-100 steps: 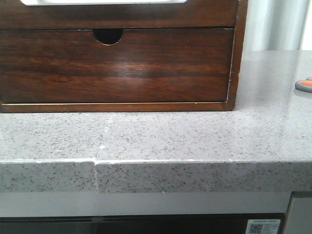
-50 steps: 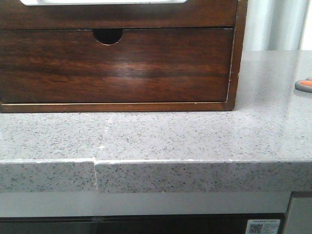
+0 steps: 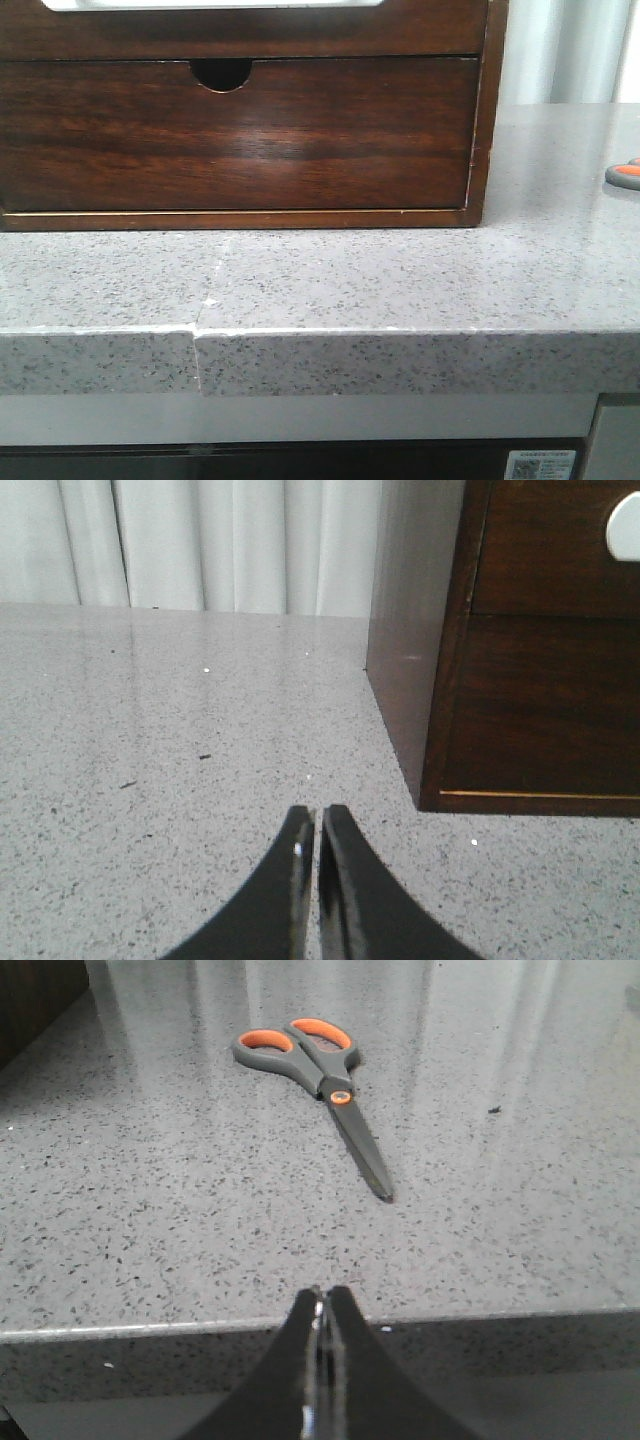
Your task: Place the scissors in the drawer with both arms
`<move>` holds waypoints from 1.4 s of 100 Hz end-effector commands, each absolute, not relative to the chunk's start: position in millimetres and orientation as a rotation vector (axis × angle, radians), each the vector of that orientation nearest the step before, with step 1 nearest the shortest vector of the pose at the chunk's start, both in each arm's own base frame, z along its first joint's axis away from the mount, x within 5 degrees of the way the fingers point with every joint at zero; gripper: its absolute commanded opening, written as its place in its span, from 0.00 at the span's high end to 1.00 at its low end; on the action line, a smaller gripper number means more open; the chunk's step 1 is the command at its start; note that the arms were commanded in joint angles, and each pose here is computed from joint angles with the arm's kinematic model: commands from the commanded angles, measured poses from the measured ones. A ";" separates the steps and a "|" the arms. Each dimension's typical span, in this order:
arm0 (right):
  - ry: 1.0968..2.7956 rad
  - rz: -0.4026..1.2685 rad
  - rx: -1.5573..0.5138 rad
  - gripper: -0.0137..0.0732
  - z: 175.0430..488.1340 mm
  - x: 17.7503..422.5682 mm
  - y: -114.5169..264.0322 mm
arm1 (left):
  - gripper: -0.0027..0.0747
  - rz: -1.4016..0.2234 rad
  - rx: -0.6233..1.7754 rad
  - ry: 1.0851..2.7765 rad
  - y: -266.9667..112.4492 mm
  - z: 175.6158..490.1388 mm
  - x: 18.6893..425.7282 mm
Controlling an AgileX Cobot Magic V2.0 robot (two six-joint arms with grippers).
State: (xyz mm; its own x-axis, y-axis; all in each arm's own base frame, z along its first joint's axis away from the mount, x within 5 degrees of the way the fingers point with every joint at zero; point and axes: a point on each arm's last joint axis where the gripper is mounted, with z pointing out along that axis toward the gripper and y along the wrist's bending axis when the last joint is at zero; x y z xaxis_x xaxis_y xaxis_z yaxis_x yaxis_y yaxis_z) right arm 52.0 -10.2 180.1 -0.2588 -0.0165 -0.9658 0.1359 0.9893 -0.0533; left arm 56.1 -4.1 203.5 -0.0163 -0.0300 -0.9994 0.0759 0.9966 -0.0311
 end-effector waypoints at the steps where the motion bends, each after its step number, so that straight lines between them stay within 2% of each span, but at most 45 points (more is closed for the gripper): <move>1: 1.831 -0.177 0.072 0.91 172.6 51.6 -11.2 | 0.99 -0.094 0.032 1.465 -4.3 208.5 54.2; 44: 1.582 -0.135 0.036 0.91 194.1 55.5 -6.7 | 0.99 -0.088 0.038 1.447 -4.4 210.1 54.0; 80: 1.408 -0.080 0.045 0.91 209.7 54.6 -4.0 | 0.99 -0.106 0.037 1.276 -5.0 226.2 50.5; 105: 1.423 -0.057 0.073 0.91 211.3 54.2 -4.5 | 0.99 -0.113 0.032 1.238 -4.8 237.4 47.8; 125: 1.479 -0.008 0.132 0.91 225.1 54.2 -5.2 | 0.99 -0.103 0.028 1.290 -3.7 266.7 43.8; 140: 1.580 0.003 0.156 0.91 242.1 59.6 -5.9 | 0.99 -0.108 0.021 1.295 -3.6 293.1 44.5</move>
State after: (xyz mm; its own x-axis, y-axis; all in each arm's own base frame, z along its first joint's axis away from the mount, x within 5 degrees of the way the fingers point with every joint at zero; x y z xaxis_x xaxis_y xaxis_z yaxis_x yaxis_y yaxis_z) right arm 56.6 -5.6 217.2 -0.0472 0.0921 -0.9946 0.0985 0.9913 0.0872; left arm 45.7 -3.6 267.2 0.1979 -0.0496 -0.9790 0.0872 0.9956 -0.0328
